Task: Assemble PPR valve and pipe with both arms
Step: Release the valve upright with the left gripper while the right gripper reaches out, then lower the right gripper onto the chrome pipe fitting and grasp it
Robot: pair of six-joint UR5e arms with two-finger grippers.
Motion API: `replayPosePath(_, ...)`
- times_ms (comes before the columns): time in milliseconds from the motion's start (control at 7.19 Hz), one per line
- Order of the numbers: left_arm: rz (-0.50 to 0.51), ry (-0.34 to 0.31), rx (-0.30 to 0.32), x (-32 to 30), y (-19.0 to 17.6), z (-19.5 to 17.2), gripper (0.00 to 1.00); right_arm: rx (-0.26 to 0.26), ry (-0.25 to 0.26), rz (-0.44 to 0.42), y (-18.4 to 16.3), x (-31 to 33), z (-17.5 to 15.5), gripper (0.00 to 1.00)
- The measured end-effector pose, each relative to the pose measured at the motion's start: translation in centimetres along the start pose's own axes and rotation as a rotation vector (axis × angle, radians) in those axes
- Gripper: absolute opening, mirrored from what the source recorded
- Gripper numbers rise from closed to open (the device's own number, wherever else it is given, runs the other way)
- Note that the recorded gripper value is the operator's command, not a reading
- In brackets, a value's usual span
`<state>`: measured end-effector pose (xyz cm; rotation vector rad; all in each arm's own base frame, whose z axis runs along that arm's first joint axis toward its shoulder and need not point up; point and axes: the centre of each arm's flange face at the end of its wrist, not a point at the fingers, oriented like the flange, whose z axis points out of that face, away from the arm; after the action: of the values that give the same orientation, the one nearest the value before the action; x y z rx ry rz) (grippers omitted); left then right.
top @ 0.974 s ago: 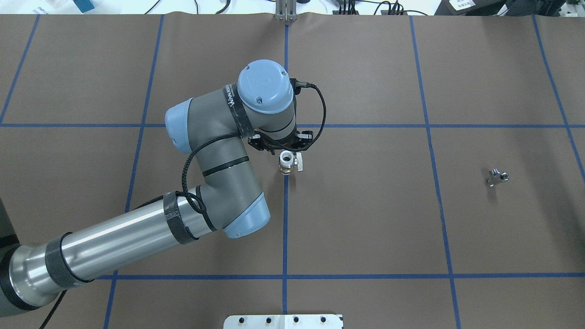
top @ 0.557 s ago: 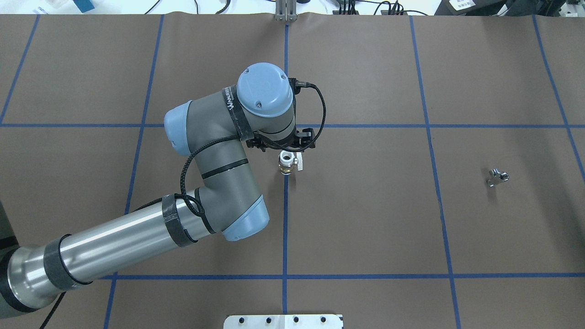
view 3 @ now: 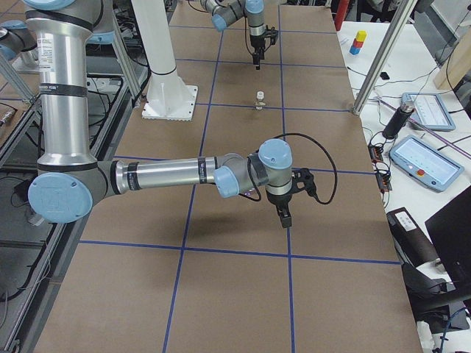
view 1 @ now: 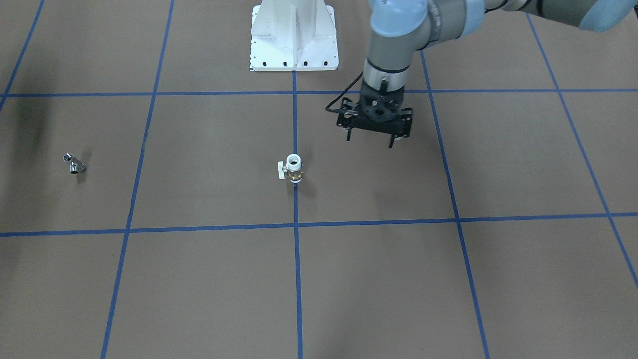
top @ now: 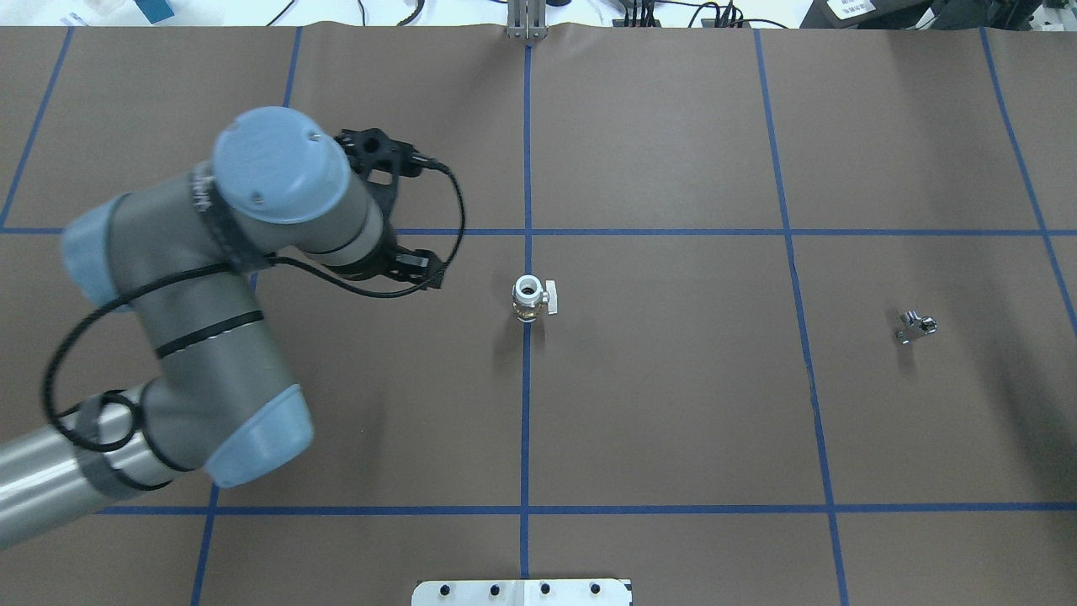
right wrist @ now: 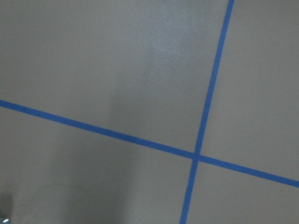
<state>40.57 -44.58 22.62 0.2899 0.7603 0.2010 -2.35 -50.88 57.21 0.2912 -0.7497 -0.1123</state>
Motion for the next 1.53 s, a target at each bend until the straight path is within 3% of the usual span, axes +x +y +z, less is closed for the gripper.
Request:
replayPosePath(418, 0.211, -0.082, -0.053, -24.5, 1.2, -5.7, 1.00, 0.033, -0.073, 0.078, 1.3, -7.3, 1.8, 1.00)
replayPosePath(557, 0.225, -0.102, -0.068, -32.7, 2.3, -7.7, 1.00, 0.028, -0.087, 0.067, 2.6, -9.5, 1.5, 1.00)
replayPosePath(835, 0.105, -0.119, -0.093, -46.3, 6.2, -9.1, 1.00, 0.009, -0.079, 0.005, 4.9, -13.8, 2.4, 1.00)
replayPosePath(1113, 0.012, -0.085, -0.057, -53.5, 9.4, -9.7, 1.00, -0.004, -0.051, -0.018, 7.4, -17.6, 6.0, 0.98)
replayPosePath(1392, -0.007, -0.061, -0.037, -54.7, 10.7, -9.8, 1.00, 0.022, -0.055, -0.030, 10.0, -19.6, 9.8, 0.77)
replayPosePath(1531, -0.009, -0.058, -0.035, -54.8, 10.8, -9.8, 1.00, 0.027, -0.045, -0.038, 10.8, -19.9, 11.0, 0.73)
